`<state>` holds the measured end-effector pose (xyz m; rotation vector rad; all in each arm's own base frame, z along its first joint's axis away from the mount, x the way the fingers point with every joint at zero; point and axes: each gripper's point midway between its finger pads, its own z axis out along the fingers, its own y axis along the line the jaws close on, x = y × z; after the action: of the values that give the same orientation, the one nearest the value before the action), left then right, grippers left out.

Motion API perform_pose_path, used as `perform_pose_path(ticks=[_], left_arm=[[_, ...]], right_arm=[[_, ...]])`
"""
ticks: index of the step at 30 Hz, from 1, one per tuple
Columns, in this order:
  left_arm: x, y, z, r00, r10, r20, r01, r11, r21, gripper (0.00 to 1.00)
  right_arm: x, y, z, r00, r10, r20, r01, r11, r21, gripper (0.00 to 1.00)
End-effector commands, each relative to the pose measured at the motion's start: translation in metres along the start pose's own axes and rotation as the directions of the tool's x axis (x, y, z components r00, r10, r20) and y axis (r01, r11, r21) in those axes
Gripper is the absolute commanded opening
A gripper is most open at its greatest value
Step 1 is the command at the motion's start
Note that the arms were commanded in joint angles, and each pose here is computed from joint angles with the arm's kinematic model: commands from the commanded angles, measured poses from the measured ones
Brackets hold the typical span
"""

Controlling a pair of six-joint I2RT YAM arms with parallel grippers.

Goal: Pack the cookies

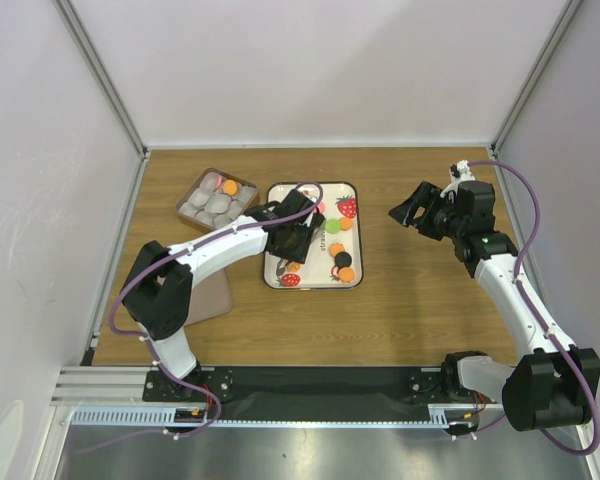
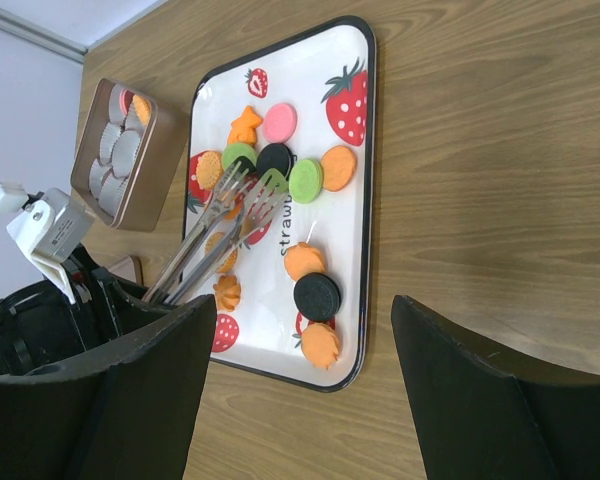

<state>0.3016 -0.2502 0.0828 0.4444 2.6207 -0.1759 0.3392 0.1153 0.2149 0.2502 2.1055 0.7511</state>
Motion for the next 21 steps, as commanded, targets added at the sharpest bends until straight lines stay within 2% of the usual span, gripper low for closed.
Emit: perform_pose_path(ticks=[1, 10, 21], left_arm=[[-0.025, -0.005, -0.005, 0.998, 0.007, 0.063, -0.007, 1.0, -0.006, 0.49], [-0.036, -0.008, 0.0, 0.998, 0.021, 0.056, -0.02, 1.0, -0.021, 0.5], [-0.027, -0.006, 0.001, 0.999, 0.031, 0.034, -0.03, 0.999, -0.022, 0.49]], right_arm=[[-0.016, 0.01, -0.004, 0.998, -0.031, 0.047, 0.032, 0.999, -0.017, 0.78], [-0.016, 0.01, -0.006, 0.998, -0.034, 0.048, 0.035, 0.999, -0.018, 0.77], [-0.015, 0.011, -0.006, 0.999, -0.034, 0.042, 0.035, 0.999, -0.025, 0.78]])
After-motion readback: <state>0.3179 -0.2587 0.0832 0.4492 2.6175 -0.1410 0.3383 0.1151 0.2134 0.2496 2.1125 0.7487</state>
